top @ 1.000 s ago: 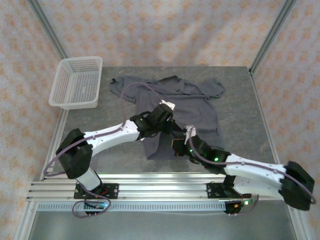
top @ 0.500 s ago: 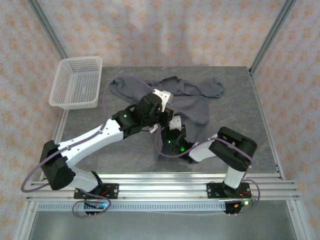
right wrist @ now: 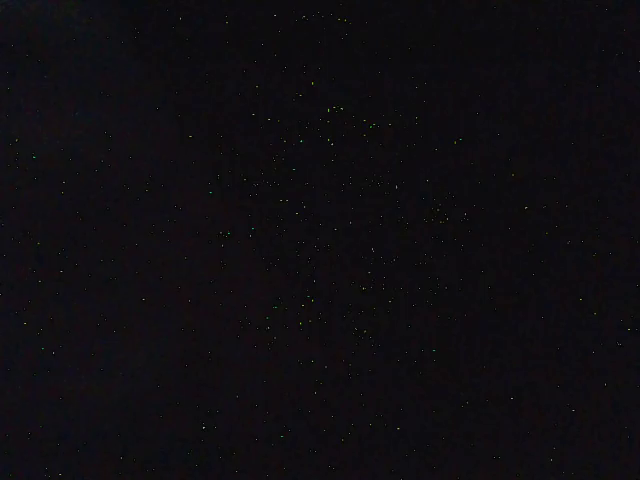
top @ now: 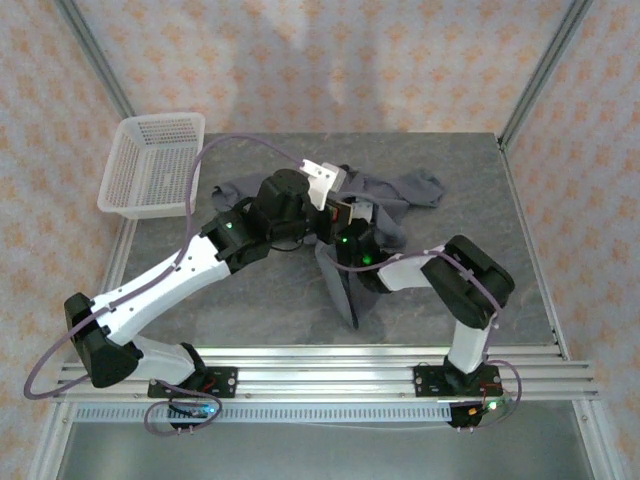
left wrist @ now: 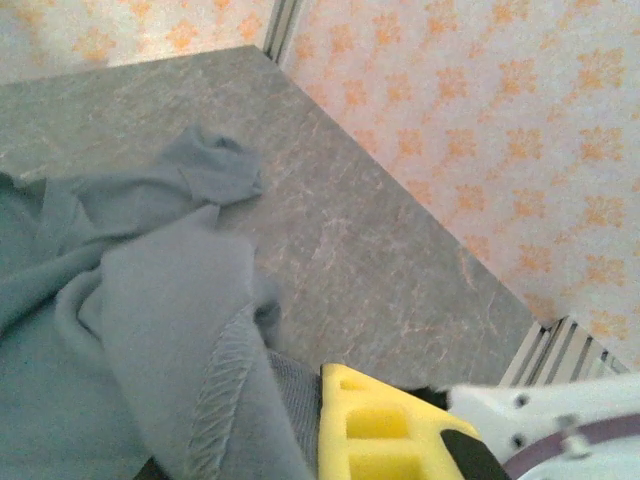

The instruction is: Fold the inside-out t-shirt

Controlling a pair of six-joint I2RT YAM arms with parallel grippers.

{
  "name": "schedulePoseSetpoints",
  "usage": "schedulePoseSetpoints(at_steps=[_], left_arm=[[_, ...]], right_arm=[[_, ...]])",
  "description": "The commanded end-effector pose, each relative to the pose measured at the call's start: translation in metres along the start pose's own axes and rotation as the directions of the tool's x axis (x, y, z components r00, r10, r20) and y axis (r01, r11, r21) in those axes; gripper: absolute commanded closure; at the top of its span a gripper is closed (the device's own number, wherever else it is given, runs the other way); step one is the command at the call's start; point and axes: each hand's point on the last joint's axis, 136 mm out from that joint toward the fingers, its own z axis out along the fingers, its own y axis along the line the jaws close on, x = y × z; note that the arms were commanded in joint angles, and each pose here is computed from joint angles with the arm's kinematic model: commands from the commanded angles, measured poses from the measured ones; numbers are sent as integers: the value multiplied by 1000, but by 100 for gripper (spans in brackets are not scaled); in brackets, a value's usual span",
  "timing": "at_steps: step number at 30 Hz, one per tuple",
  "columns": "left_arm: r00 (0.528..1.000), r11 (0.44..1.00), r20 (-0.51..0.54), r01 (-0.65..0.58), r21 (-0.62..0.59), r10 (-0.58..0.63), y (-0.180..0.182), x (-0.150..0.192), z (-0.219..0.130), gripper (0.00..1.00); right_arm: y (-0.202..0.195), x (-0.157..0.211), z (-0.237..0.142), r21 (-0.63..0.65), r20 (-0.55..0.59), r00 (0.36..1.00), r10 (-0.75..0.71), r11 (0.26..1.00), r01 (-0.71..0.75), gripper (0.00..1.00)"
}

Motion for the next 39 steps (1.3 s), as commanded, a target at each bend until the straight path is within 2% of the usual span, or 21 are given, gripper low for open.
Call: schedulePoseSetpoints(at_steps=[1, 5, 8, 12, 15, 17, 20, 22, 24, 26, 29, 32, 34, 39], left_arm=[[995, 991, 103, -13, 132, 0, -34, -44, -10, 100], [992, 972, 130, -29, 232, -1, -64, -66, -14, 100], [987, 948, 157, -79, 309, 31, -95, -77, -27, 100], [980, 941, 180, -139, 310, 85, -114, -76, -44, 100], [976, 970, 187, -150, 192, 114, -94, -70, -49, 100], [974, 988, 179, -149, 48, 138, -66, -63, -51, 100], [971, 978, 158, -162, -130, 181, -29, -53, -59, 100], [972, 973, 132, -175, -153, 195, -21, -45, -62, 100], [972, 975, 99, -206, -84, 214, -30, -37, -58, 100], [970, 969, 68, -236, 69, 231, -57, -30, -52, 100], [976, 944, 68, -215, 251, 205, -93, -35, -48, 100], [976, 877, 90, -218, 429, 198, -133, -45, -56, 100], [971, 843, 101, -237, 483, 215, -151, -50, -66, 100], [964, 839, 140, -265, 474, 226, -153, -58, -79, 100]], right_arm=[[18, 50, 13, -25, -136, 990, 44, 999, -48, 100], [28, 32, 28, -25, -109, 987, 120, 992, -123, 100], [21, 27, 55, -16, -196, 959, 206, 977, -213, 100], [11, 27, 74, -4, -215, 942, 259, 964, -266, 100], [26, 11, 69, -62, -254, 939, 231, 965, -255, 100], [33, -1, 56, -87, -304, 933, 191, 970, -227, 100], [26, -20, 32, -92, -307, 936, 175, 973, -212, 100], [25, -44, 19, -126, -276, 942, 193, 964, -235, 100], [30, -69, 15, -164, -285, 933, 219, 948, -273, 100], [40, -84, 20, -167, -342, 908, 242, 935, -312, 100], [50, -69, 38, -96, -444, 842, 308, 917, -386, 100], [41, -38, 63, 19, -481, 800, 358, 917, -399, 100], [31, -20, 75, 71, -492, 790, 365, 922, -381, 100], [15, 9, 80, 113, -541, 785, 301, 951, -287, 100]])
